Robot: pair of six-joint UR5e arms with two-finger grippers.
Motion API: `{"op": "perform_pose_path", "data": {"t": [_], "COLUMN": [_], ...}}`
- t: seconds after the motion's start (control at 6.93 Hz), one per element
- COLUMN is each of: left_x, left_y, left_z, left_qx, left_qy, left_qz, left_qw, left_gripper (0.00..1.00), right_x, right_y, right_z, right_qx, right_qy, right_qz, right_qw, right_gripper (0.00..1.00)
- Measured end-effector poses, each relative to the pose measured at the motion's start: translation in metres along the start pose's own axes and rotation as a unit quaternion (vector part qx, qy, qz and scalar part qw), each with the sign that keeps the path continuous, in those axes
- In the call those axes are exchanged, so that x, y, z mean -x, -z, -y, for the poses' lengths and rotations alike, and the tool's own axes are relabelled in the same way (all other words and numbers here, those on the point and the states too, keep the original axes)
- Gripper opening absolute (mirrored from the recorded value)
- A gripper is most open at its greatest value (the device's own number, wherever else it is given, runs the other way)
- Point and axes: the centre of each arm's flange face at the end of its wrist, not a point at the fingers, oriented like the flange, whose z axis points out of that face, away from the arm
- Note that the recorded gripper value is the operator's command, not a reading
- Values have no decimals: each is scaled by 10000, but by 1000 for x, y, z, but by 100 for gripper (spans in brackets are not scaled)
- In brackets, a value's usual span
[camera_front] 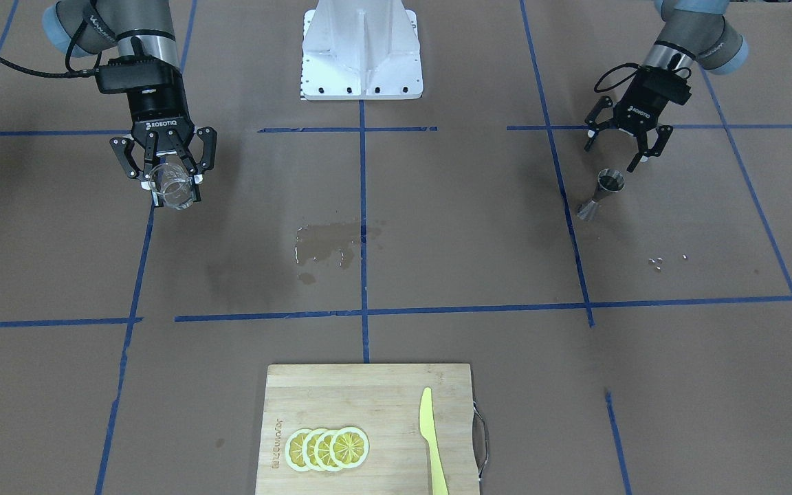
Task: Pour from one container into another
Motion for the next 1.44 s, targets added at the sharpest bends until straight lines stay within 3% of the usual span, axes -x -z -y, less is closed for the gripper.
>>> {"op": "perform_pose_path", "data": {"t": [0.29, 0.87, 1.15, 1.44], "left_x": [37, 121, 161, 191], "left_y": [23, 39, 31, 36], "left_z": [-4, 29, 76, 108], "left_qx": [457, 759, 1034, 1371], "left_qy": [-442, -412, -519, -199], "left_qz": [25, 369, 579, 594], "left_qw": [9980, 9956, 9916, 9886], "left_gripper": [100, 100, 100, 100], "right_x": [-13, -67, -68, -65], "right_y": [-2, -11, -10, -6], "right_z": [-8, -54, -80, -109], "right_qx": [52, 221, -13, -217], "right_qy": [23, -283, -213, -6], "right_qz": [-104, -582, -678, -702], "right_qw": [9999, 9977, 9975, 9973], "right_gripper": [0, 0, 0, 0]}}
